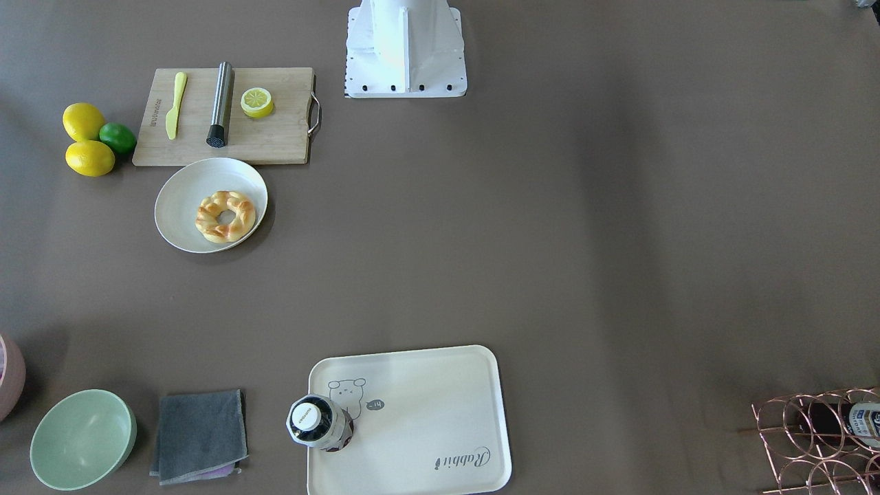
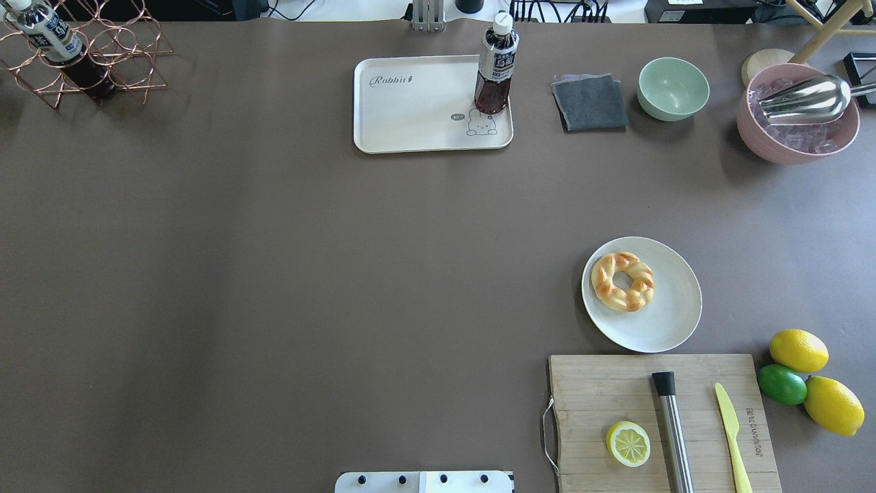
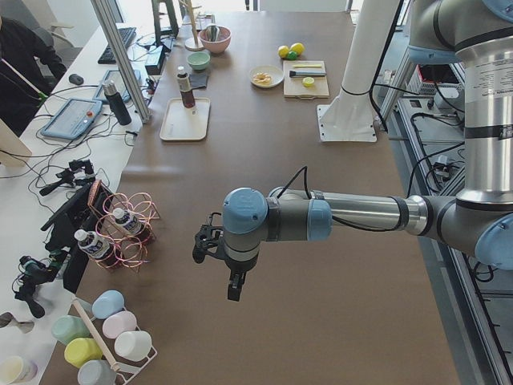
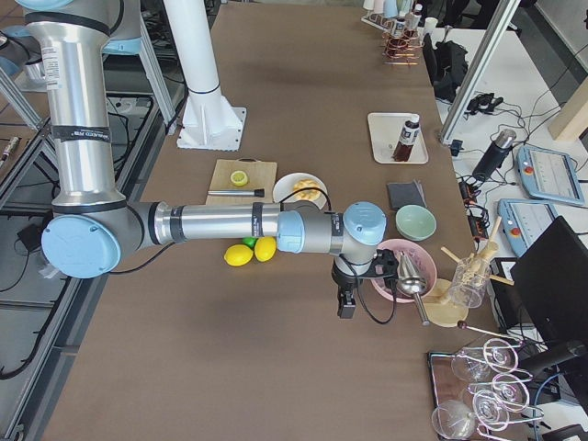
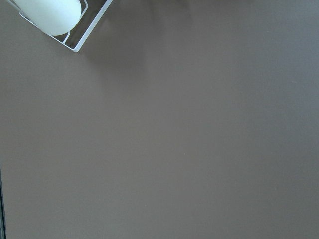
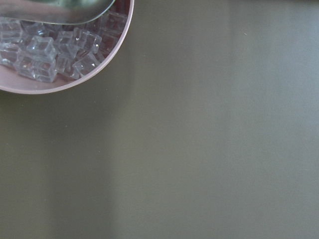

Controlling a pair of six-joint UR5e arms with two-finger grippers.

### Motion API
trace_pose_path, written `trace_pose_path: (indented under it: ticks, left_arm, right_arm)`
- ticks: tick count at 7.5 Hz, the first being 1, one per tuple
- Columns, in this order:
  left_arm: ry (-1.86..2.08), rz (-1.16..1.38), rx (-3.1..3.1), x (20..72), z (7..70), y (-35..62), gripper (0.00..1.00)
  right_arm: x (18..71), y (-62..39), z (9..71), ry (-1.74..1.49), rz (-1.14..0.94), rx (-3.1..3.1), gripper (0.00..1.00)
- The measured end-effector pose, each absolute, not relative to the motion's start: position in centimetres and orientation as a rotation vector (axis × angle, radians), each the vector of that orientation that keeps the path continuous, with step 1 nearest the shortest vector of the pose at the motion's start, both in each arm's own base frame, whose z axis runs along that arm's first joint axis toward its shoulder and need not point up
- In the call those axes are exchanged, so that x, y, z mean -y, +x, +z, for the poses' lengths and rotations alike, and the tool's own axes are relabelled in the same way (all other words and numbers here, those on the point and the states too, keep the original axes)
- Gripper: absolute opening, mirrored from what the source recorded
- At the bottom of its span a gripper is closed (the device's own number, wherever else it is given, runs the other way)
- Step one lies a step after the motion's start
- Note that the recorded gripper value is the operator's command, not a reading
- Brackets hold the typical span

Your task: Place donut on tray

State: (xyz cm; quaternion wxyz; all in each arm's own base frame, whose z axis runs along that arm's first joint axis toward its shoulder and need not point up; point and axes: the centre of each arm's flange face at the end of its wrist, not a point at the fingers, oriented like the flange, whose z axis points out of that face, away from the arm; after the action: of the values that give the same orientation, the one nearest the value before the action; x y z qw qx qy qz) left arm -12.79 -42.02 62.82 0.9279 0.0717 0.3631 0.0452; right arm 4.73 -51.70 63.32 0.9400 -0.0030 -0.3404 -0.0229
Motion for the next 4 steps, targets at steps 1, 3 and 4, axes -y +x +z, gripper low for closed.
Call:
trace_pose_path:
  ticks: [1,3,4]
  left_arm:
    - [0.147,0.092,-0.744,41.85,62.82,-12.81,0.98]
    - [0.143,0.088,-0.746,41.25,63.01,-12.77,0.98]
    - [0.142,0.087,-0.745,41.13,63.07,-12.78,0.98]
  right_arm:
    - [51.70,4.73,63.31,-0.006,-0.046,0.695,1.00]
    - [51.61,4.71,63.18,-0.012,-0.025,0.698,1.00]
    - [51.55,4.68,63.06,-0.012,-0.021,0.702,1.00]
